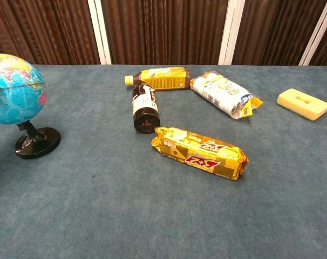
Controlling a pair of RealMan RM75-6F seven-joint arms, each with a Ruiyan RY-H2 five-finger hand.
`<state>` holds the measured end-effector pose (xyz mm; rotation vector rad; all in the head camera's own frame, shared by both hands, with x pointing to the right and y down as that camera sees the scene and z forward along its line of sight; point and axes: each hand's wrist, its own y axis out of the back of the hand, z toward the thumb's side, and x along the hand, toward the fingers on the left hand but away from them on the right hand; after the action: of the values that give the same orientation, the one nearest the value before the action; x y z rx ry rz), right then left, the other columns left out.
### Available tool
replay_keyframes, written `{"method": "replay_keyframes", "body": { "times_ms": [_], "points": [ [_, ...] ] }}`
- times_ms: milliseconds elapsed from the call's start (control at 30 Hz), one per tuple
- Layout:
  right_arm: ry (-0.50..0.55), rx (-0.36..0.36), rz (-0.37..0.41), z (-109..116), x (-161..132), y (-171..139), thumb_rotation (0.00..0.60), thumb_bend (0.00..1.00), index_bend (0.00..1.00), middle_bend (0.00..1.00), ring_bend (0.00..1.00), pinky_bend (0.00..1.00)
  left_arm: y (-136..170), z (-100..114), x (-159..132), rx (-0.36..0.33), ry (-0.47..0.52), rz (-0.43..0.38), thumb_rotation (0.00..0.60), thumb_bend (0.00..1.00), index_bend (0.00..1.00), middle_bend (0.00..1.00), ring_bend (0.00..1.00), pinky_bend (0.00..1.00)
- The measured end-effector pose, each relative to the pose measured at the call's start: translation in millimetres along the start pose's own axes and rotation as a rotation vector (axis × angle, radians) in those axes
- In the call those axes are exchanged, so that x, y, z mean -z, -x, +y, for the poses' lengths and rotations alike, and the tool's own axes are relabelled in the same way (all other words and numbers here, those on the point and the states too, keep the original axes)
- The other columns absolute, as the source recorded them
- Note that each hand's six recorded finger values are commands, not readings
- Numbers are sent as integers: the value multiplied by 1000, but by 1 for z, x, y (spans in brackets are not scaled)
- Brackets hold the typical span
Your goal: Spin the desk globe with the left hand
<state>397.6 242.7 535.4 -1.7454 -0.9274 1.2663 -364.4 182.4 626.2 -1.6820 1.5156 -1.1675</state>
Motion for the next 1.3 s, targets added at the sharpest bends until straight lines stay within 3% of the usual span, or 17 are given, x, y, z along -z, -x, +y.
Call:
{"method": "replay_keyframes", "body": {
  "times_ms": [1300],
  "points": [
    [-12,-6,-4,-4,-2,0,600,74,0,0,0,0,0,17,40,-22,8,103,600,301,0,0,0,0]
  ]
}}
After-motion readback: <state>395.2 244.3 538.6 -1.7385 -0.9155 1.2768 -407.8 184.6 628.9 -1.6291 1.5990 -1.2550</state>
